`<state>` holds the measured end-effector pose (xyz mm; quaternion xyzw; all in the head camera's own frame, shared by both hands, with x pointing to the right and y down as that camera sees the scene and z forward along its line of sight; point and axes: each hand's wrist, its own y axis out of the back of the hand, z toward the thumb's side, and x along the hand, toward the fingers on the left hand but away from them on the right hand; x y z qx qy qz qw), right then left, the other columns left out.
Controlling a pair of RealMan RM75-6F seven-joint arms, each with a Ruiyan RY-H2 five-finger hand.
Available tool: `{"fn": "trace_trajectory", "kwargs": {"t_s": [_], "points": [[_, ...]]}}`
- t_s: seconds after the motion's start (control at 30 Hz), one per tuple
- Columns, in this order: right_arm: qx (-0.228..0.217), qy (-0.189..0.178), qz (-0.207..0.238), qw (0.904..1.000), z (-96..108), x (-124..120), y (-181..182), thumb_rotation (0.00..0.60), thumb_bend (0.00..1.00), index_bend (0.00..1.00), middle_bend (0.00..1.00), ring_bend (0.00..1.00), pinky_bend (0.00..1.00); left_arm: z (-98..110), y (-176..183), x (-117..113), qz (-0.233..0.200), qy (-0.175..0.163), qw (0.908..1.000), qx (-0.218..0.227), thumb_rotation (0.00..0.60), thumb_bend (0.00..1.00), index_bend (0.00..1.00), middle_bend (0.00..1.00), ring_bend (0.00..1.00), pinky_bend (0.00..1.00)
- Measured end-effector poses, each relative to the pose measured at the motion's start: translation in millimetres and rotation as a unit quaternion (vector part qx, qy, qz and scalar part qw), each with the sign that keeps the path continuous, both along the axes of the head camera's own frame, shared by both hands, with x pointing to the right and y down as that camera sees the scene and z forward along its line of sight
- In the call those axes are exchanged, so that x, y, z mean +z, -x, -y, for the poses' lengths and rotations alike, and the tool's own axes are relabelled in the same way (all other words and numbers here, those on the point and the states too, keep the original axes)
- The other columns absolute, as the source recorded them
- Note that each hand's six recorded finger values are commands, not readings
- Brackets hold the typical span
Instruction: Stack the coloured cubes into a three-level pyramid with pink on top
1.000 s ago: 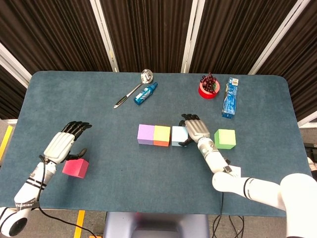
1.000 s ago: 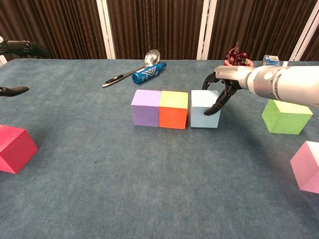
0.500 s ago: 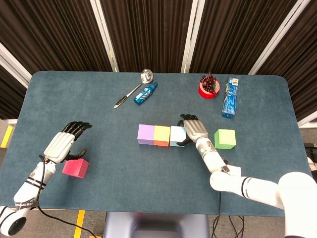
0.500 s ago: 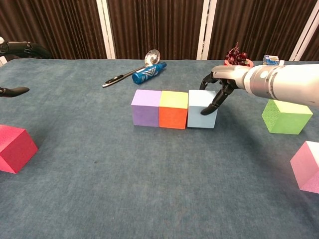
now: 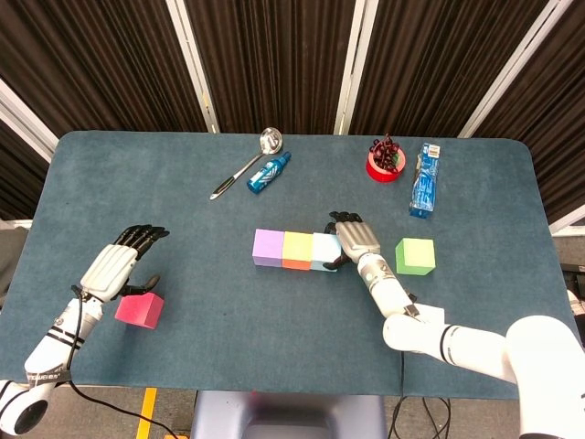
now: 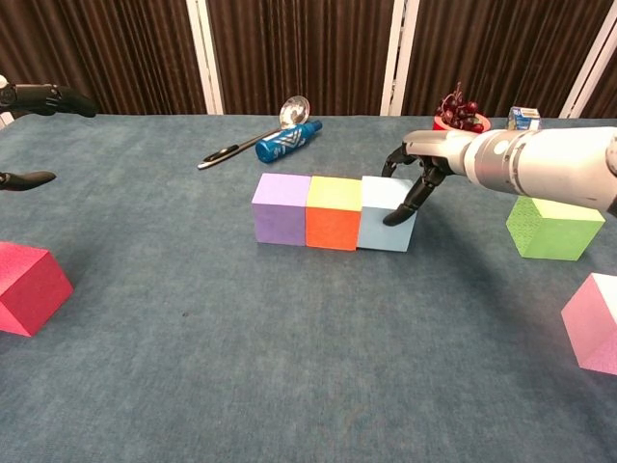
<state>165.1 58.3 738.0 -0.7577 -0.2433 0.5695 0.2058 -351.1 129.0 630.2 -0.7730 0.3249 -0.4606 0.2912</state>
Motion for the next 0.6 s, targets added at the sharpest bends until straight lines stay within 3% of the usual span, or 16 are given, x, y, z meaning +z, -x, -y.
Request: {"fn": "trace_trajectory", "kwargs": {"t_s": [0.6], "points": [[-0.003, 0.0, -0.008, 1.0, 0.2, 0.6, 1.0, 0.6, 0.36, 0.54, 0.17, 0.0, 0.09, -0.6, -1.1, 1.2, -0.004, 0.004, 1.0, 0.001, 0.6, 0.38, 0.11, 0.07, 0.05, 0.07]]}}
